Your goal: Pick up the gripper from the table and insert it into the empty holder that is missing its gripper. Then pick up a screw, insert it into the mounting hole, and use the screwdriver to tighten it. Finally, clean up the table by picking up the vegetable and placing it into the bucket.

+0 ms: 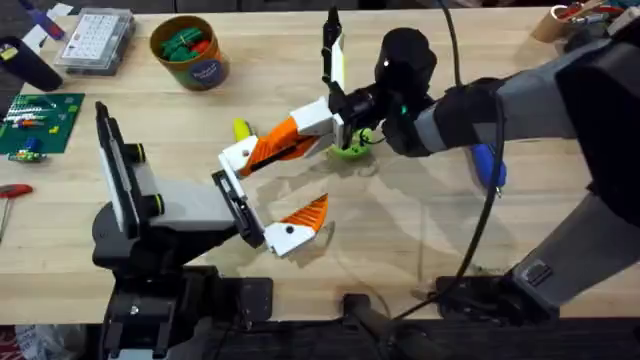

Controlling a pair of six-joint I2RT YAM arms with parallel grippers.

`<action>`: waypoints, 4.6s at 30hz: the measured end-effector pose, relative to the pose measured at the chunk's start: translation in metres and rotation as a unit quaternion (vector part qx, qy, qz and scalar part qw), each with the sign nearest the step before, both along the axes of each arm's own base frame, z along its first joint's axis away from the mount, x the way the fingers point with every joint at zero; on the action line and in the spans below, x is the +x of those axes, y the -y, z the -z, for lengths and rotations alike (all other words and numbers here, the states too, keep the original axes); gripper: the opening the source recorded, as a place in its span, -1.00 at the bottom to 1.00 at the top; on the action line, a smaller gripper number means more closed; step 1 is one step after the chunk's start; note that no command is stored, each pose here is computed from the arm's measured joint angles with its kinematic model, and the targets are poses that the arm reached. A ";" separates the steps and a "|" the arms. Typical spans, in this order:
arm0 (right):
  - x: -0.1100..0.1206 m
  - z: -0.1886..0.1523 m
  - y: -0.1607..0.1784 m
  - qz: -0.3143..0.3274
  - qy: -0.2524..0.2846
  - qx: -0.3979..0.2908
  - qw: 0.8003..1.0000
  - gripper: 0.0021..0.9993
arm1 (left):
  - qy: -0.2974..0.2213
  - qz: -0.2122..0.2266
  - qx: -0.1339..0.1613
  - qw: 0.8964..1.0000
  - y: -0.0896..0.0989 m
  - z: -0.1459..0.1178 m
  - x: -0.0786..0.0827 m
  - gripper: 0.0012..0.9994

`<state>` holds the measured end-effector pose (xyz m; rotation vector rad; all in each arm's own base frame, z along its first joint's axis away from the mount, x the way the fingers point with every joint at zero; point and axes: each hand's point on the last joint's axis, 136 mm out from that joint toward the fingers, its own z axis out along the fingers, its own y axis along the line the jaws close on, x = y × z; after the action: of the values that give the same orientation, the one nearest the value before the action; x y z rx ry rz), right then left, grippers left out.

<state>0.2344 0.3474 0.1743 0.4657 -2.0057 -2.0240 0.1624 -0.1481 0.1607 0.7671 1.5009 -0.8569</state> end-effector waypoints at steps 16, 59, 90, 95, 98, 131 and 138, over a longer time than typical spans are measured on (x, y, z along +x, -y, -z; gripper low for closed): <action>0.003 0.003 0.000 0.002 -0.002 -0.005 1.000 -0.97 | -0.003 0.000 -0.001 1.000 0.000 0.000 0.000 0.98; 0.007 0.006 -0.005 0.039 0.003 -0.005 0.999 -0.97 | -0.010 -0.012 -0.005 1.000 -0.002 0.000 0.003 0.97; 0.003 0.008 -0.004 0.071 0.005 -0.007 0.997 -0.99 | -0.014 -0.006 -0.008 1.000 -0.001 0.000 0.001 0.97; 0.003 0.008 -0.004 0.071 0.006 -0.006 0.997 -0.99 | -0.015 -0.006 -0.008 1.000 -0.001 0.000 0.001 0.97; 0.003 0.008 -0.004 0.071 0.006 -0.006 0.997 -0.99 | -0.014 -0.006 -0.008 1.000 -0.001 0.000 0.001 0.97; 0.013 0.011 -0.006 0.105 0.002 -0.012 0.994 0.98 | -0.015 0.013 -0.008 1.000 0.002 0.000 -0.004 0.97; 0.020 -0.002 0.001 0.127 0.031 -0.008 0.991 0.98 | -0.015 0.013 -0.008 1.000 0.002 0.000 -0.004 0.97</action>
<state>0.2546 0.3464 0.1759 0.2852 -2.2155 -2.1603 0.1582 -0.1504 0.1603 0.7672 1.5108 -0.9021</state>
